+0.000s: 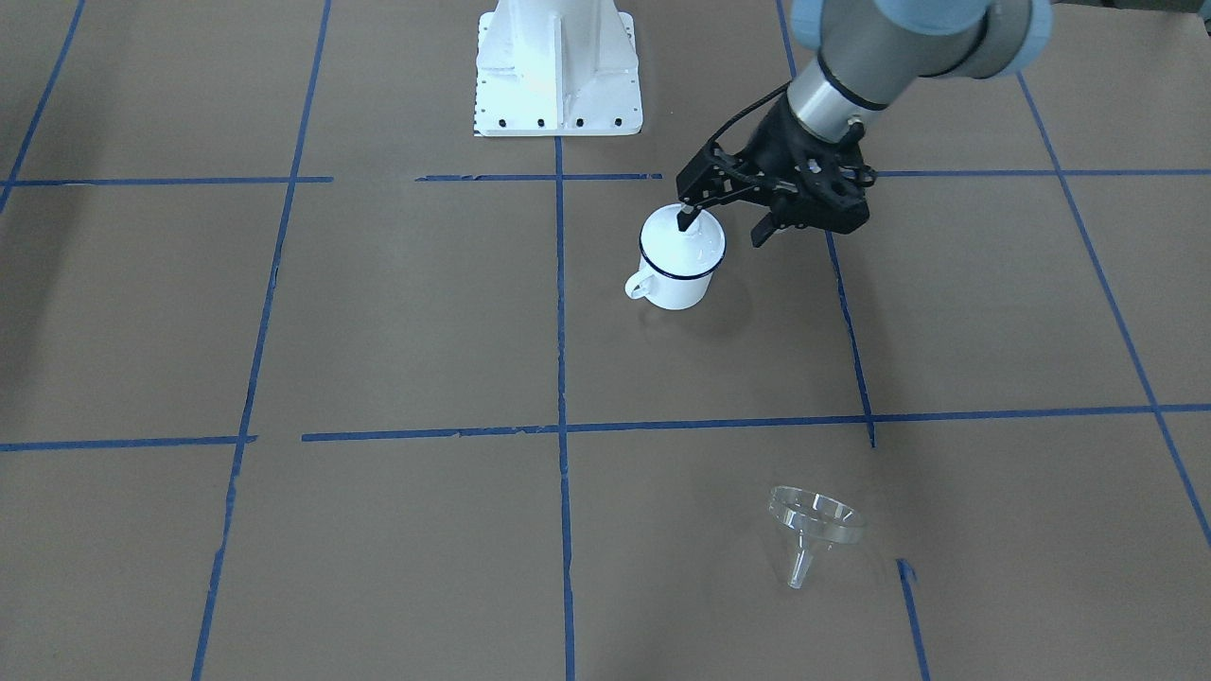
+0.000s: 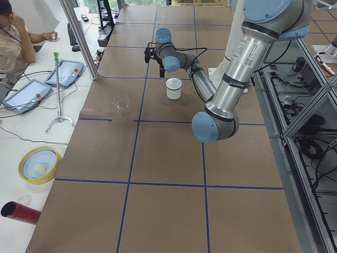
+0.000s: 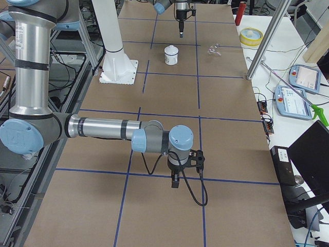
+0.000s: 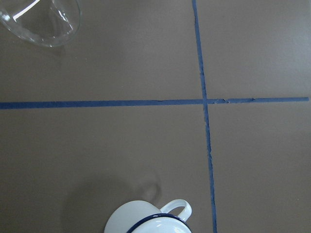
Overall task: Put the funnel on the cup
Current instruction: 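Move the left gripper over the white lid on the mug, then lower the left gripper and close it on the lid's knob, then lift the lid off the mug and set it down beside the mug, then open the left gripper to release the lid and rise, then move the left gripper to the clear glass funnel, then close the left gripper on the funnel's stem and lift it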
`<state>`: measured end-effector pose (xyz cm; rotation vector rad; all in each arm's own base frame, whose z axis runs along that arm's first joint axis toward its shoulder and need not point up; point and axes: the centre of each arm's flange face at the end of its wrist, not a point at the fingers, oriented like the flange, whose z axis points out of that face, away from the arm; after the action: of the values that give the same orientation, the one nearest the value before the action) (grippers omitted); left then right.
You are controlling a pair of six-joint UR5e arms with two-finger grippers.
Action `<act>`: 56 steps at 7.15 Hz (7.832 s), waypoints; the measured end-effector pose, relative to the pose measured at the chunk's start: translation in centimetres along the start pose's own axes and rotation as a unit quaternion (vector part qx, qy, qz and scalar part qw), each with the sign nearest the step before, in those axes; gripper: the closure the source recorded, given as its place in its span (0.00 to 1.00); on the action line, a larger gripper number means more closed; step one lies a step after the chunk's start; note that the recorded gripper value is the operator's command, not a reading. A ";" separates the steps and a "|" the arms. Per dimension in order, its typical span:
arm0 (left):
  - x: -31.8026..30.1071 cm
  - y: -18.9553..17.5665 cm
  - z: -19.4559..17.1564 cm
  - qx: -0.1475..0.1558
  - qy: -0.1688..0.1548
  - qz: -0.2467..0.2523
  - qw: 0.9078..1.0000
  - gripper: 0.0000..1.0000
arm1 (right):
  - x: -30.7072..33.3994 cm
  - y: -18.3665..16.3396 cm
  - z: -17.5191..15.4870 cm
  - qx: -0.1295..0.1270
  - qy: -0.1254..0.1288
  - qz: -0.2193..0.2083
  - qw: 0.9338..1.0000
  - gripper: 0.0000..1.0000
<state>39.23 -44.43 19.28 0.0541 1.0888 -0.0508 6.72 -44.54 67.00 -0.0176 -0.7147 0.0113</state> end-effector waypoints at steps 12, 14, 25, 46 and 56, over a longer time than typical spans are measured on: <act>2.5 6.6 6.7 0.008 -0.140 -0.042 0.989 0.31 | 0.0 0.0 0.0 0.000 0.000 0.000 1.000 0.00; 2.2 6.6 6.9 0.008 -0.142 -0.042 0.989 0.31 | 0.0 0.0 0.0 0.000 0.000 0.000 1.000 0.00; -3.1 6.2 -4.2 0.045 -0.117 0.040 0.991 1.00 | 0.0 0.0 0.0 0.000 0.000 0.000 1.000 0.00; -5.3 -2.8 2.6 0.227 0.068 -0.264 0.935 0.00 | 0.0 0.0 0.0 0.000 0.000 0.000 1.000 0.00; -15.5 -17.8 13.3 0.341 0.164 -0.371 0.848 0.23 | 0.0 0.0 0.0 0.000 0.000 0.000 1.000 0.00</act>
<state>42.61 -62.87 38.80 0.2874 1.3330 -1.1717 6.72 -44.54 67.00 -0.0176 -0.7147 0.0113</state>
